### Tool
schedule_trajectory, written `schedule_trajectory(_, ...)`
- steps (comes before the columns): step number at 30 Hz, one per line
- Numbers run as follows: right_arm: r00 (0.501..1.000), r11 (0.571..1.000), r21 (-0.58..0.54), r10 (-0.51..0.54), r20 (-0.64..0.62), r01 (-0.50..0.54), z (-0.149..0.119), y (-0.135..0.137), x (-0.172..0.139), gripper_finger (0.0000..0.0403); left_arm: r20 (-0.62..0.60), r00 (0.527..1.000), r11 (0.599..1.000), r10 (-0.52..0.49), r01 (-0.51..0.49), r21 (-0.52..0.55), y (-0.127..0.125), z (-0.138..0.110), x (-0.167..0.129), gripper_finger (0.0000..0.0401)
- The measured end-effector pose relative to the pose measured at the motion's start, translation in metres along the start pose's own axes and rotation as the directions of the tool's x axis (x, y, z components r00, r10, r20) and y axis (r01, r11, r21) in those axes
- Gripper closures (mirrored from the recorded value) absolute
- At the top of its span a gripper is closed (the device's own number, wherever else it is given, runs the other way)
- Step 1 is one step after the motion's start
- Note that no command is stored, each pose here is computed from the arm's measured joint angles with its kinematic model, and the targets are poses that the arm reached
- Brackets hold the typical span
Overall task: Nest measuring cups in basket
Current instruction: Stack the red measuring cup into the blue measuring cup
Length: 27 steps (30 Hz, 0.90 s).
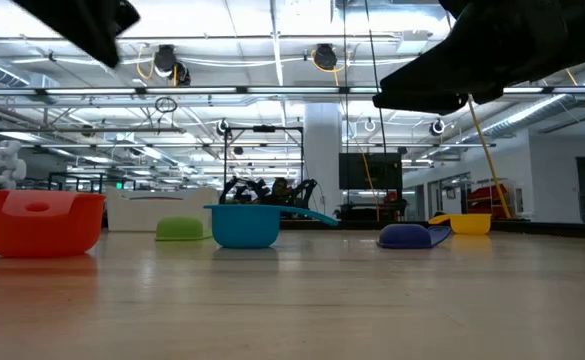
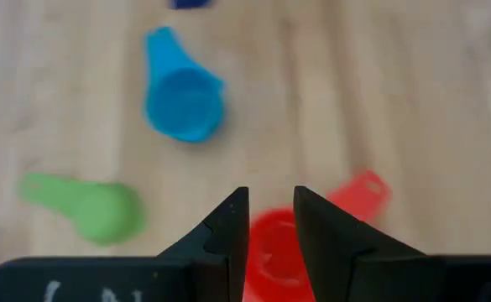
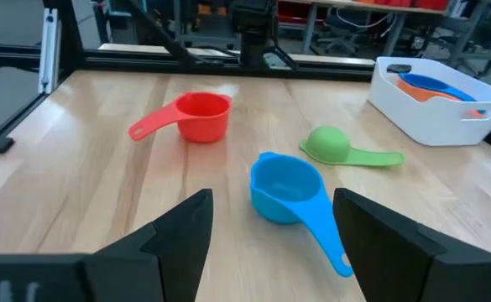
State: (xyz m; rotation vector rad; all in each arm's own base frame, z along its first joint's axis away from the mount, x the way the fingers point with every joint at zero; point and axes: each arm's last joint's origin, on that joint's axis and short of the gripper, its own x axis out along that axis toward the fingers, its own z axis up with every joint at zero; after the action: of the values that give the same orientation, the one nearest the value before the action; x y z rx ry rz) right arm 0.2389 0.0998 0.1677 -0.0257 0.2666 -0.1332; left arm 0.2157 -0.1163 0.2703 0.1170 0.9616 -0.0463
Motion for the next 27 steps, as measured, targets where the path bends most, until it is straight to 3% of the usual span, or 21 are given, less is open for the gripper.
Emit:
schedule_trajectory(5,1.000,1.000,-0.004,0.000,0.000,0.000,0.000,0.000,0.000,0.0163,-0.032,0.997,0.990,-0.074,0.077,0.115,-0.039,-0.015,-0.003,0.0260)
schedule_trajectory(9,1.000,1.000,0.000,0.000,0.006,0.000,0.001,0.000,0.000,0.0163,-0.055,0.997,0.987,-0.058,0.065,0.145,-0.057,-0.024,0.002,0.0202)
schedule_trajectory(13,1.000,1.000,-0.001,0.000,0.006,0.000,0.001,0.000,0.000,0.0163,-0.167,0.986,0.971,-0.025,0.064,0.230,-0.069,-0.035,0.018,0.0160)
schedule_trajectory(17,1.000,1.000,-0.027,0.000,0.006,0.000,0.001,0.000,0.000,0.0163,-0.282,0.959,0.939,0.014,0.084,0.334,-0.073,-0.044,0.034,0.0149)
schedule_trajectory(27,1.000,0.999,-0.046,0.000,0.006,0.000,0.001,0.000,0.000,0.0163,-0.391,0.914,0.931,0.111,0.042,0.362,-0.068,-0.046,0.075,0.0152)
